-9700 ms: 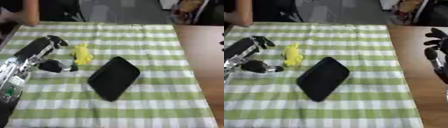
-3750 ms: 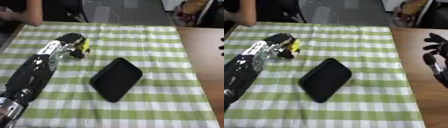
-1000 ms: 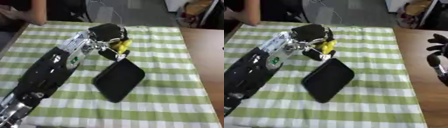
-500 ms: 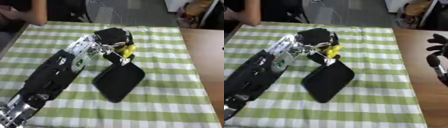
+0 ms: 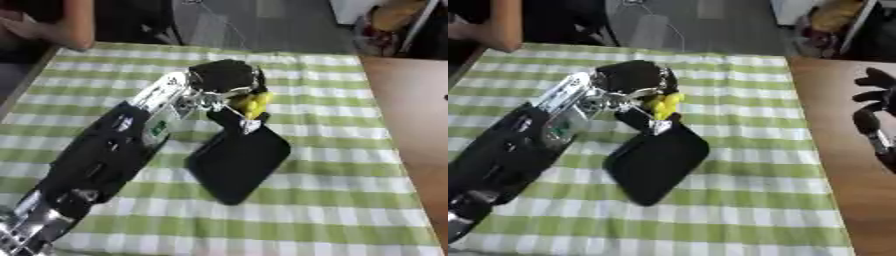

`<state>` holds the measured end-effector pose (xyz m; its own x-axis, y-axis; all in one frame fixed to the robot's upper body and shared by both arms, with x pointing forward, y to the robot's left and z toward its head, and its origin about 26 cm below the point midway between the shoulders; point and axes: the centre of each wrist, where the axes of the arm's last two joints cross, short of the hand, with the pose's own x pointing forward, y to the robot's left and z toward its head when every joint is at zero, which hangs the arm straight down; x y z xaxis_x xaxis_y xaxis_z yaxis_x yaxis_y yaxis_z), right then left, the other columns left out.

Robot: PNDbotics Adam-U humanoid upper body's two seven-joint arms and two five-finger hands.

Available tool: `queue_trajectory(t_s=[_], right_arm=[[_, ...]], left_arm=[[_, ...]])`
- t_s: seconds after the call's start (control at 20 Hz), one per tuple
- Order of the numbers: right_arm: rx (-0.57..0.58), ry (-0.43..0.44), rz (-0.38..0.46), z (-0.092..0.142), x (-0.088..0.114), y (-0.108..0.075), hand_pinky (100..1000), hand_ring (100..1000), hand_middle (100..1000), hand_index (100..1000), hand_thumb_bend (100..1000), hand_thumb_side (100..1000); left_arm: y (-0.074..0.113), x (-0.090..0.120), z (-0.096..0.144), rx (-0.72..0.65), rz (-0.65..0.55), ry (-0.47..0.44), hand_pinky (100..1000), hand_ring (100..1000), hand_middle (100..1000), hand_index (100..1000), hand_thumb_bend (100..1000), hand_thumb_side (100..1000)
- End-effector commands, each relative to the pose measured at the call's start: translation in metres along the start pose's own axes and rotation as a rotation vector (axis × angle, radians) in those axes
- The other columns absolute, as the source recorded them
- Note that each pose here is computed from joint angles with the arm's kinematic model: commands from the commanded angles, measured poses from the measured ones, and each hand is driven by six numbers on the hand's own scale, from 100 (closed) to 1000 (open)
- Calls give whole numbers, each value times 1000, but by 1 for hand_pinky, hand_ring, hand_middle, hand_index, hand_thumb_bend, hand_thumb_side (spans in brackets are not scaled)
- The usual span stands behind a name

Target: Pick up objects on the table and place them in the box.

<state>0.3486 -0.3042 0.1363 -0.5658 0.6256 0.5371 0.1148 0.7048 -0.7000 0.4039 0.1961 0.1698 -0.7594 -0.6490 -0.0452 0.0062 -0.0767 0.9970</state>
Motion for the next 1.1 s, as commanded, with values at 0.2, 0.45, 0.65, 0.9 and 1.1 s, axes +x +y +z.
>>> queue_trajectory(t_s=[0.2, 0.45, 0.65, 0.9, 1.1], right_arm=[[-5, -27, 24, -6, 4, -9, 591, 688, 775, 941, 669, 969], [-6, -27, 24, -6, 4, -9, 590, 688, 775, 941, 676, 965], [-6, -26, 24, -6, 4, -9, 590, 688, 775, 941, 676, 963], [-8, -25, 23, -5, 4, -9, 590, 688, 775, 941, 676, 962], [-8, -25, 23, -5, 4, -9, 590, 688, 775, 941, 675, 961]], left_arm=[[3, 2, -3, 1, 38, -20, 100, 100, 100, 131, 100, 454], [-2, 6, -5, -14, 58, -36, 100, 100, 100, 133, 100, 455], [-3, 8, -6, -19, 67, -42, 100, 100, 100, 139, 100, 456], [-7, 8, -6, -28, 83, -44, 100, 100, 100, 145, 100, 454], [-10, 9, -6, -39, 98, -50, 100, 100, 100, 197, 100, 395]])
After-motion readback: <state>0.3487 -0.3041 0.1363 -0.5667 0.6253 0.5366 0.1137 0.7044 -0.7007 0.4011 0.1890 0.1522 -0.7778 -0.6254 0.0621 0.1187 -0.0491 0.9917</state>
